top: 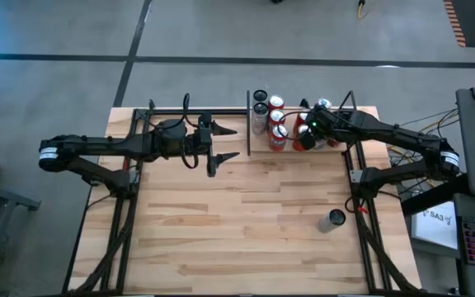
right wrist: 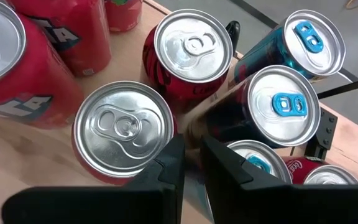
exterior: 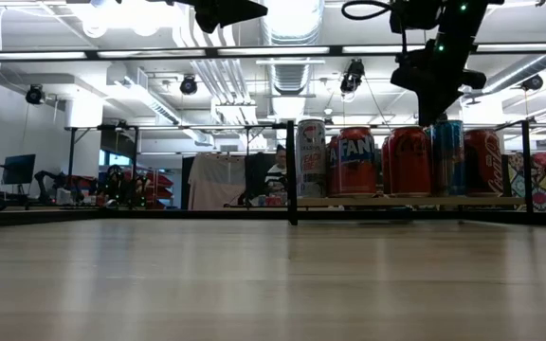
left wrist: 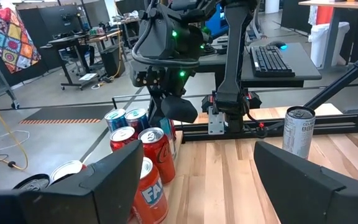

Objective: Place canned beverage on shelf
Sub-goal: Put the blue soda can on the shelf aligned with the other blue soda cans, then adjust the white and blue soda cans on the shelf

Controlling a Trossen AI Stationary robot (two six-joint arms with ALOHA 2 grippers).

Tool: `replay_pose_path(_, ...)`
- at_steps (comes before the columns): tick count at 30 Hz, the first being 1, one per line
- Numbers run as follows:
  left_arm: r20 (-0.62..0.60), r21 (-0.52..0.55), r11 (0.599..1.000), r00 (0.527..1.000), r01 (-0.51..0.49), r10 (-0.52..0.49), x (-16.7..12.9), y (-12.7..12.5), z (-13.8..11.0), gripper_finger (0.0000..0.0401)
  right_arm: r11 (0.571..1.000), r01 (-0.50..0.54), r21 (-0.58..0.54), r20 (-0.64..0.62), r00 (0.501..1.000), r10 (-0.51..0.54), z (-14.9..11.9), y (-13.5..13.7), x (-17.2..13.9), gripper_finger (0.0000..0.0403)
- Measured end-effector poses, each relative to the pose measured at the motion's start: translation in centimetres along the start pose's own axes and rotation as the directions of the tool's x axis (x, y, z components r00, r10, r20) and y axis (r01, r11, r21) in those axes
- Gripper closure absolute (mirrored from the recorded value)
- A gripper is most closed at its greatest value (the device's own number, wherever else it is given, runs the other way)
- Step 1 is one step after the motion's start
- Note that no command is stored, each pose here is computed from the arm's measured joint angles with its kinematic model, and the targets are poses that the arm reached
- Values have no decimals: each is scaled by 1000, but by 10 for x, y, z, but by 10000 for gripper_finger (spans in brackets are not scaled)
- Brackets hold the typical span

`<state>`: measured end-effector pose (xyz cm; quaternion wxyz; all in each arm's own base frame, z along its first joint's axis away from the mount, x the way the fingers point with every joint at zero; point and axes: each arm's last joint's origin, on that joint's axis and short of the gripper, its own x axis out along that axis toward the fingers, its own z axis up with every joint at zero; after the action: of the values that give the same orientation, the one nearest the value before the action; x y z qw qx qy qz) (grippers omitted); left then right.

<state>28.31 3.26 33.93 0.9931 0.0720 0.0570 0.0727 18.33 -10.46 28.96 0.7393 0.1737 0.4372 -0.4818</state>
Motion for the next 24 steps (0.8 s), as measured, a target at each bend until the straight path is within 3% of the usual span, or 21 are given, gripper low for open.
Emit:
replay_pose_path(7, 0, 0, 1000, 1000, 0, 0, 0, 0, 0, 109, 1000, -10, 0, 20, 1000, 10, 4, 0, -4, 360)
replay_pose_path(16, 0, 0, 1000, 1000, 0, 0, 0, 0, 0, 109, 999, -46, -4, 102, 994, 46, 17, -9, -32, 360)
replay_pose_path(24, 1, 0, 1000, 1000, 0, 0, 0, 0, 0, 109, 990, 142, 23, 111, 983, -143, 22, -26, -37, 360)
